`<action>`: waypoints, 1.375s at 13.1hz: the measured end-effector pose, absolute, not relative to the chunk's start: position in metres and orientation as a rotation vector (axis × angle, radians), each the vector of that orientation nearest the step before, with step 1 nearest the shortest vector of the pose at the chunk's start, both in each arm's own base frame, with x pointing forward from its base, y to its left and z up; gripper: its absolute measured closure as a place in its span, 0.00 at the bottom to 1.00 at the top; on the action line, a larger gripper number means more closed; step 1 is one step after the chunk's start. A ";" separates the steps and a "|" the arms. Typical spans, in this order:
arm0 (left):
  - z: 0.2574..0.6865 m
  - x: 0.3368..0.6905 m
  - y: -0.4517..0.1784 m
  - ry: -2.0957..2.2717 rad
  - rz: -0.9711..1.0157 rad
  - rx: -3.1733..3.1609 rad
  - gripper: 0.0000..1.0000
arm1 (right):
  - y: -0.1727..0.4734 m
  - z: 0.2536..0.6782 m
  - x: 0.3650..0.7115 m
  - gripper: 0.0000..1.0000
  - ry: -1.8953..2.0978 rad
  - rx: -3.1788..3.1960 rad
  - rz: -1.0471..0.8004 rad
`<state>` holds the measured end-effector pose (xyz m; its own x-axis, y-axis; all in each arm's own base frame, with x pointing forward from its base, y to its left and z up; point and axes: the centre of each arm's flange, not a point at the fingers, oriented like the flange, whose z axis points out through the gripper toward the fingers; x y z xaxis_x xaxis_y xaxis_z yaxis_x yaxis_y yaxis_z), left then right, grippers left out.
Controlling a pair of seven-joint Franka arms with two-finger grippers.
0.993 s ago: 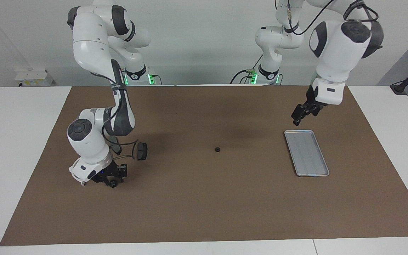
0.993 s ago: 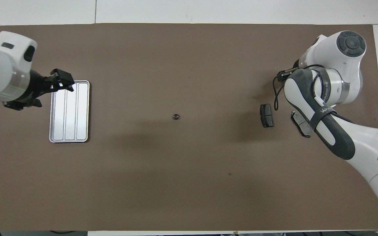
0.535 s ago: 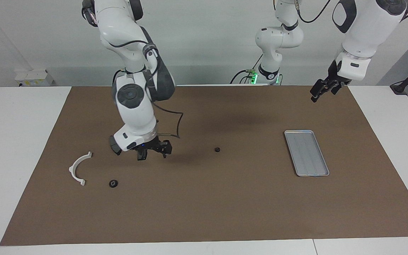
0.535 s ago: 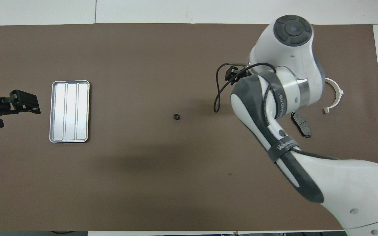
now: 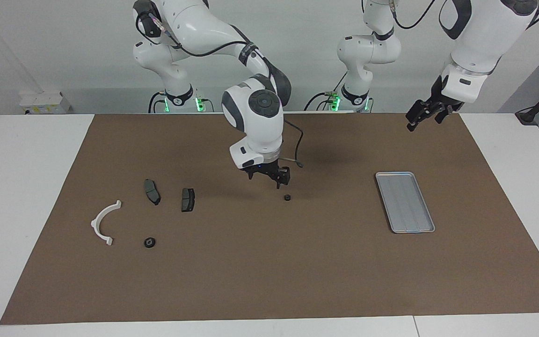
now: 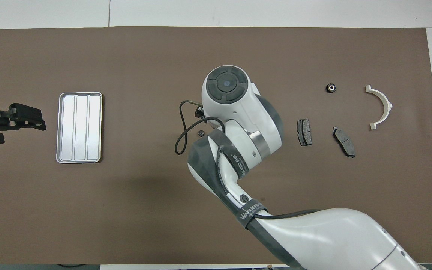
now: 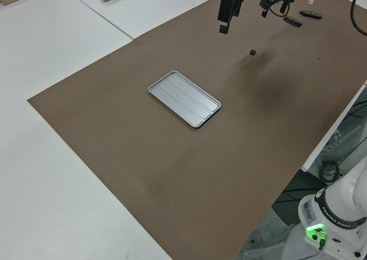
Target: Place bearing gear from tray to pile
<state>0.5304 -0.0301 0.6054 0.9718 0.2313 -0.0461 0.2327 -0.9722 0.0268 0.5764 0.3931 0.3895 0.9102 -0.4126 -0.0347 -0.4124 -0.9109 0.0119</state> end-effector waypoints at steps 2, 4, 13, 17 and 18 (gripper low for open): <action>0.606 0.540 -0.020 0.375 -0.064 3.069 0.00 | 0.418 0.368 0.576 0.00 -0.667 3.066 -0.059; 0.606 0.541 -0.020 0.373 -0.089 3.070 0.00 | 0.432 0.348 0.578 0.00 -0.646 3.068 -0.055; 0.609 0.540 -0.017 0.382 -0.091 3.068 0.00 | 0.446 0.313 0.586 0.00 -0.616 3.091 0.013; 0.609 0.540 -0.017 0.303 -0.092 3.076 0.00 | 0.443 0.291 0.580 0.00 -0.607 3.063 -0.028; 0.609 0.540 -0.017 0.250 -0.091 3.080 0.00 | 0.443 0.289 0.579 0.00 -0.604 3.060 -0.032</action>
